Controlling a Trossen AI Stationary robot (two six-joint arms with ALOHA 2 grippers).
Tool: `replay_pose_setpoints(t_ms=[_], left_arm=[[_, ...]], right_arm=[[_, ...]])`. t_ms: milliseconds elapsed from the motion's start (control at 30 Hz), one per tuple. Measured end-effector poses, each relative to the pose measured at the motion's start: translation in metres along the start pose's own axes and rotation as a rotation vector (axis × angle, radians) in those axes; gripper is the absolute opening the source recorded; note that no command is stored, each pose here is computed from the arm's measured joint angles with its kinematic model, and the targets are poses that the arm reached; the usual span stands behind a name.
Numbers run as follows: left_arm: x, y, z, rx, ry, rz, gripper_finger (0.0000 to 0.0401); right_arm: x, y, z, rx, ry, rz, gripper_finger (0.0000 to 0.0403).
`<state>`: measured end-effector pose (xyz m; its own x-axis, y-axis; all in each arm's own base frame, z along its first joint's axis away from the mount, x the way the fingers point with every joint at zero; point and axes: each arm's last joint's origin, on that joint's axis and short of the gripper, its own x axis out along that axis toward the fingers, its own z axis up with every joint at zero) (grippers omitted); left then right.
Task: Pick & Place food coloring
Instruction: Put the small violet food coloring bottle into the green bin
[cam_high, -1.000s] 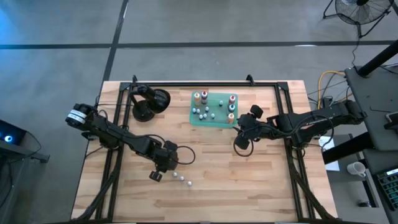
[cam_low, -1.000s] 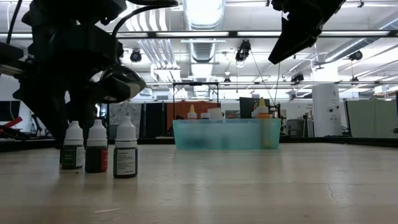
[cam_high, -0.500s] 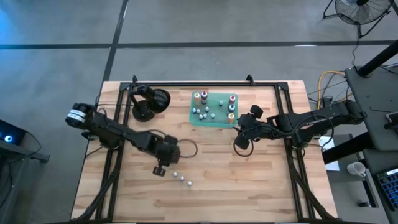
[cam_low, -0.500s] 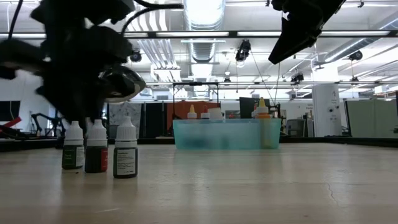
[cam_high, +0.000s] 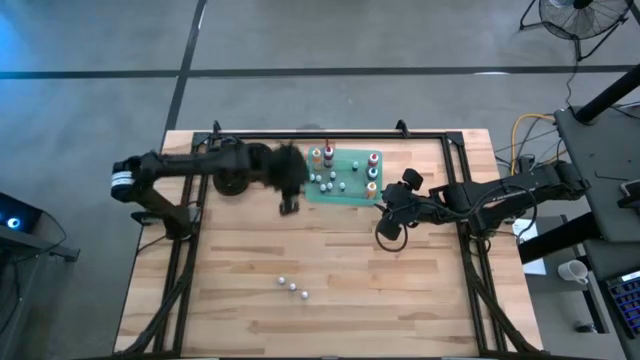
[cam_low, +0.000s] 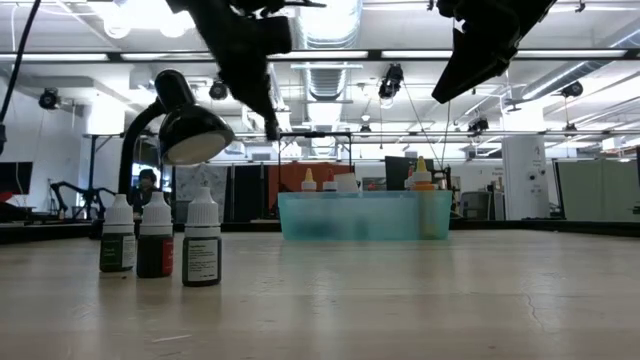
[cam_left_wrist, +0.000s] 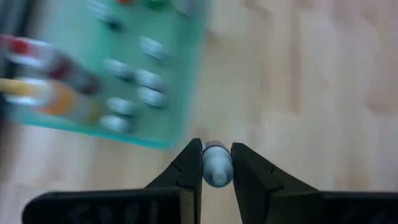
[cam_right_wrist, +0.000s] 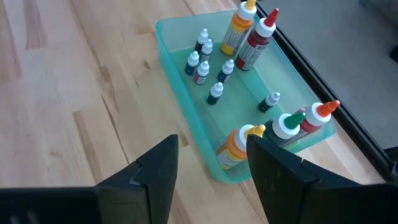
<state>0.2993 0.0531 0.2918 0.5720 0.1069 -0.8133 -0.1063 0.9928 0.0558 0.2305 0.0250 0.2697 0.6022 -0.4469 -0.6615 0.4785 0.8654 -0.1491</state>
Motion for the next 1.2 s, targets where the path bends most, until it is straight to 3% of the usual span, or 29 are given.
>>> replay_pose_setpoints(t_ms=[167, 300, 700, 900, 1200], left_arm=[[-0.004, 0.047, 0.017, -0.084, -0.035, 0.088, 0.0042], [0.008, 0.065, 0.022, -0.139, -0.003, 0.089, 0.0042], [0.075, 0.070, 0.028, -0.104, 0.084, 0.051, 0.0042], [0.077, 0.071, 0.033, -0.076, 0.058, 0.049, 0.0042], [0.086, 0.067, 0.021, -0.096, 0.117, 0.043, 0.0042]], right_arm=[[0.000, 0.000, 0.000, -0.001, -0.002, -0.005, 0.0182], [0.000, -0.001, 0.000, 0.000, -0.012, -0.027, 0.0182], [0.000, -0.002, 0.000, 0.055, -0.021, -0.052, 0.0182], [0.000, -0.002, 0.000, 0.058, -0.021, -0.052, 0.0182], [0.000, -0.002, 0.000, 0.050, -0.020, -0.052, 0.0182]])
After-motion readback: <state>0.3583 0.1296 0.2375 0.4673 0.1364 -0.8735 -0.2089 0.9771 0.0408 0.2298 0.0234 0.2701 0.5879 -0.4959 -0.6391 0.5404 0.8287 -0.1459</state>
